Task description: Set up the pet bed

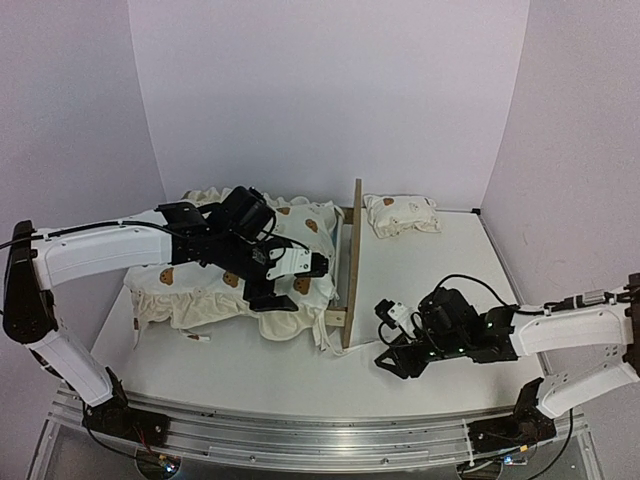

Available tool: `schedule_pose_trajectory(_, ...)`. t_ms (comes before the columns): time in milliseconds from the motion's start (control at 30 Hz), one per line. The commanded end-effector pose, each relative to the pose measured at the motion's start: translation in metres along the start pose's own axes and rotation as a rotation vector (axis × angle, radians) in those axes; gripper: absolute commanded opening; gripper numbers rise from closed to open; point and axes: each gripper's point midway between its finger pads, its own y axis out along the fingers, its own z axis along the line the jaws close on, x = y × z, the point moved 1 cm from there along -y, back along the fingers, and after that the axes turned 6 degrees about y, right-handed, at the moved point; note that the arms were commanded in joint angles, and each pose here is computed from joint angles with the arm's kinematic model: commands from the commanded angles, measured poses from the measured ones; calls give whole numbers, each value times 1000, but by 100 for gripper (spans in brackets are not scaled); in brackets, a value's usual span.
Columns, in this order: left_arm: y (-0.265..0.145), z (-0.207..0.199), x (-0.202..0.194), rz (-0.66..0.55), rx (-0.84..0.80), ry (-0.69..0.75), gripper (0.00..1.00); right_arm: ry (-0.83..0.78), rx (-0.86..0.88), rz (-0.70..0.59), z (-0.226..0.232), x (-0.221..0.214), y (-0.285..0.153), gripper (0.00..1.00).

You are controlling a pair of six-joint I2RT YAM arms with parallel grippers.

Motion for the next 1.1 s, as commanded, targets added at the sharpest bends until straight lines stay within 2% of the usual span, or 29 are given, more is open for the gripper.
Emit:
schedule_pose_trajectory(0, -2, 23, 1, 29, 108, 58, 80, -262, 92, -305, 44, 69, 4, 52)
schedule_pose_trajectory(100, 5, 26, -12, 87, 135, 65, 74, -311, 95, -357, 68, 75, 14, 51)
schedule_pose_trajectory(200, 6, 27, -18, 107, 155, 68, 64, -350, 70, -377, 84, 76, 28, 49)
schedule_pose_trajectory(400, 0, 23, -15, 86, 145, 59, 25, -332, -35, -450, 88, 97, 50, 40)
schedule_pose_trajectory(500, -5, 23, -11, 66, 146, 43, 11, -321, -91, -458, 83, 103, 59, 38)
schedule_pose_trajectory(633, -10, 23, -6, 46, 151, 31, 5, -323, -149, -444, 75, 103, 72, 34)
schedule_pose_trajectory(1067, -15, 24, -6, 37, 167, 32, 4, -331, -185, -369, 66, 83, 103, 30)
